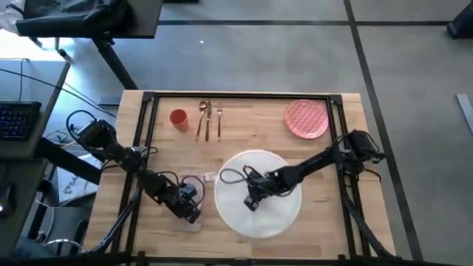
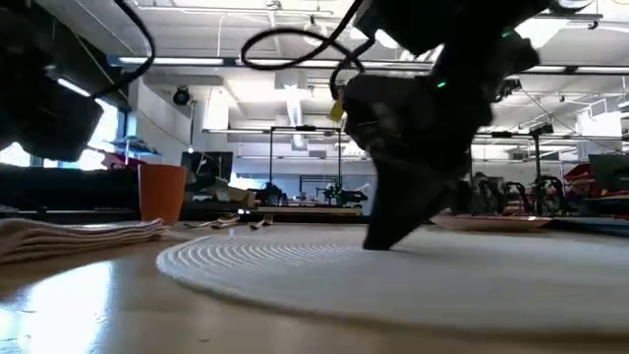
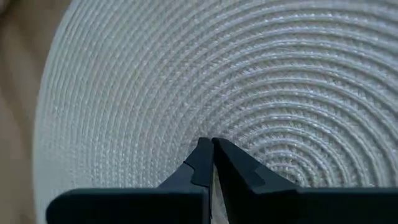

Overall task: Set table place
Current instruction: Adjust the table napkin and the table mat

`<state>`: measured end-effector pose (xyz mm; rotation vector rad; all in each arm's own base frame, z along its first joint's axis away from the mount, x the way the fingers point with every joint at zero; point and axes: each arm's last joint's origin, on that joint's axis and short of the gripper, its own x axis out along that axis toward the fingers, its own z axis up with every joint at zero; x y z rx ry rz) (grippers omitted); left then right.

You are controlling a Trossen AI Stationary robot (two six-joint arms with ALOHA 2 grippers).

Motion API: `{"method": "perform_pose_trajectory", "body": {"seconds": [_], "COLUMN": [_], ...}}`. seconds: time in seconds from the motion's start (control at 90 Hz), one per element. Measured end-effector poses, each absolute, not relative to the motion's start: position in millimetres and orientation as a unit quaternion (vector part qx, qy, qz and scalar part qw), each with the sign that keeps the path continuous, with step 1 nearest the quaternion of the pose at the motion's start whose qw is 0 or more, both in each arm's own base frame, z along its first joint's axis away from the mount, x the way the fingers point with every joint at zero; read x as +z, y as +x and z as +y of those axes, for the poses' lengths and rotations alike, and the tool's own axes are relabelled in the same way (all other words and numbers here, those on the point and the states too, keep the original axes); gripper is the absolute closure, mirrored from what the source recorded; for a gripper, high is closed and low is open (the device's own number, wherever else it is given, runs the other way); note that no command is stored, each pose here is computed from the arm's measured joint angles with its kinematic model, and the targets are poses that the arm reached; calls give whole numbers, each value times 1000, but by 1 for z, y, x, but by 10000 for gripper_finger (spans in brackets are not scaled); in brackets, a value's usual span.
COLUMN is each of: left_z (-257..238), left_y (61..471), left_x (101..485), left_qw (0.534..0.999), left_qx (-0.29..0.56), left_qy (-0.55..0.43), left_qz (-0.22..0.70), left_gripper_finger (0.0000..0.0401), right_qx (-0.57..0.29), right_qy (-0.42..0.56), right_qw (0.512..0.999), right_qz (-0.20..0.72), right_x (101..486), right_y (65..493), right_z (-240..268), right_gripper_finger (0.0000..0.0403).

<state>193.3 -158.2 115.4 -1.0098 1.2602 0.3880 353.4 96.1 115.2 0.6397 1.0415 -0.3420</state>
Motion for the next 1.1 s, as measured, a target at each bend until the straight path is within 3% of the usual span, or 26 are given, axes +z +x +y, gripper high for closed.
{"method": "perform_pose_trajectory", "body": {"seconds": [0.122, 0.378, 0.6, 0.811, 1.1], "left_z": [-153, -137, -119, -108, -111], "left_y": [187, 183, 176, 178, 176], "left_x": [120, 142, 136, 133, 168], "left_qw": [661, 690, 701, 724, 738], "left_qx": [201, 239, 296, 264, 222], "left_qy": [-454, -468, -384, -327, -312], "left_qz": [563, 497, 522, 546, 556], "left_gripper_finger": [401, 401, 401, 401, 401], "right_qx": [-162, -139, -161, -127, -118], "right_qy": [283, 312, 324, 336, 334], "right_qw": [813, 811, 802, 791, 806], "right_qz": [483, 476, 475, 495, 474], "right_x": [117, 136, 134, 112, 131], "right_y": [361, 382, 385, 391, 406], "right_z": [74, 53, 63, 77, 81], "right_gripper_finger": [403, 403, 403, 403, 403]}}
